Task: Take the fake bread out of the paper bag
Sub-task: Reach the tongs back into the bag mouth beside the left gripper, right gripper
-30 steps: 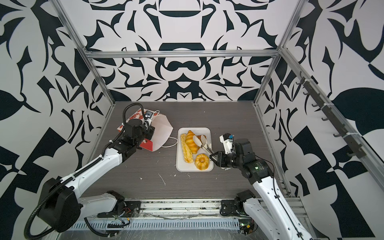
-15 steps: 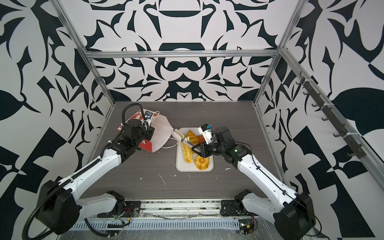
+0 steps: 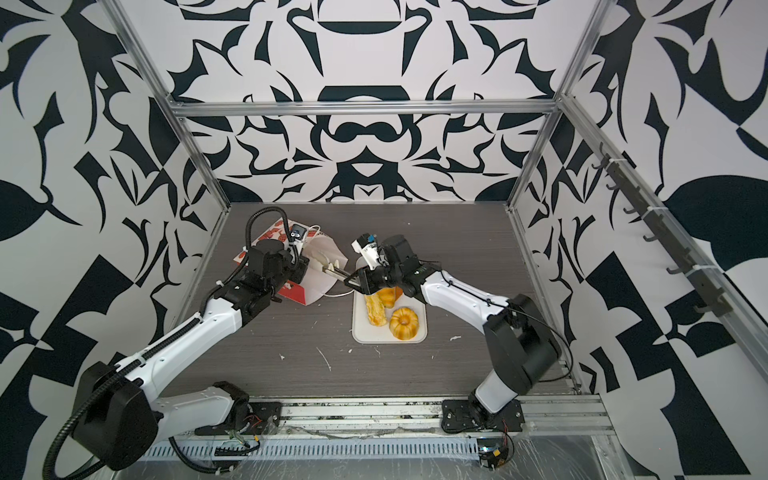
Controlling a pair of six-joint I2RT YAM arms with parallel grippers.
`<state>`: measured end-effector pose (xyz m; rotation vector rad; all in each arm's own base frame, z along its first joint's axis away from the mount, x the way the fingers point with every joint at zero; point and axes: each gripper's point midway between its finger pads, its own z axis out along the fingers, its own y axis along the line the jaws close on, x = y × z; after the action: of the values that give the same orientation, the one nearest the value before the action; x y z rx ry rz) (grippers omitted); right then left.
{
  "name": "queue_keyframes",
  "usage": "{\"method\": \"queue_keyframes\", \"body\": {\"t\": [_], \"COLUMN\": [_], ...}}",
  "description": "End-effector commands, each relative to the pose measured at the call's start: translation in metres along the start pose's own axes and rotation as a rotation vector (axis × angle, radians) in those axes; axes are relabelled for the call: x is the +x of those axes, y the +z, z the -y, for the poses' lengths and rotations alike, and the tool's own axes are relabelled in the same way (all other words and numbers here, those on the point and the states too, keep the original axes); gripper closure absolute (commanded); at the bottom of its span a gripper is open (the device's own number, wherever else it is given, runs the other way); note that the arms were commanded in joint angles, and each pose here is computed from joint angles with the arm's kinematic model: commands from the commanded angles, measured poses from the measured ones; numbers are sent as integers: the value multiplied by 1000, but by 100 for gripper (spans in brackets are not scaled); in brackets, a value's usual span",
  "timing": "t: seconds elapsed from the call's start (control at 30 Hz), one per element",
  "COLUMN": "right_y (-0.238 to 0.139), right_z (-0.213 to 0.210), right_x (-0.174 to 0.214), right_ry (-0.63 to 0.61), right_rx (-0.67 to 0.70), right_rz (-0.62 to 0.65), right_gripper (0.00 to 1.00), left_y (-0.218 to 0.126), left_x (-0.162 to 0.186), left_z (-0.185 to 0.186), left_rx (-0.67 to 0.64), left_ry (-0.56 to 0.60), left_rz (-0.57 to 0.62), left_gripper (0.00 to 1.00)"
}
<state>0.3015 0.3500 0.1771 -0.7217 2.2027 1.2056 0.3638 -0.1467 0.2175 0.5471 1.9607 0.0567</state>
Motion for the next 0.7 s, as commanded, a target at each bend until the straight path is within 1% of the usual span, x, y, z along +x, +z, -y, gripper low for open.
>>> {"method": "queue_keyframes", "body": {"t": [0.0,0.23,0.43,0.67], "right_y": [6,35,51,69], "right_z": [-30,-27,-22,-18], "right_x": [-43,-46,-41,-37], "right_ry": [-96,-82,-55,-20], "right_rx": [-107,-131,-141,-178], "right_rz": [105,82,57,33], "right_gripper": [66,65,62,59], "left_y": [-4,-11,-12,-12], "left_x": [-4,-5,-7,-9], "left_z": [0,7,13,14], "left_rx": [17,69,112,122], "left_ry": [-27,-48,-35,-37], "left_rz": [-5,-8,-37,-46], "left_gripper": [100,100,100,100]}}
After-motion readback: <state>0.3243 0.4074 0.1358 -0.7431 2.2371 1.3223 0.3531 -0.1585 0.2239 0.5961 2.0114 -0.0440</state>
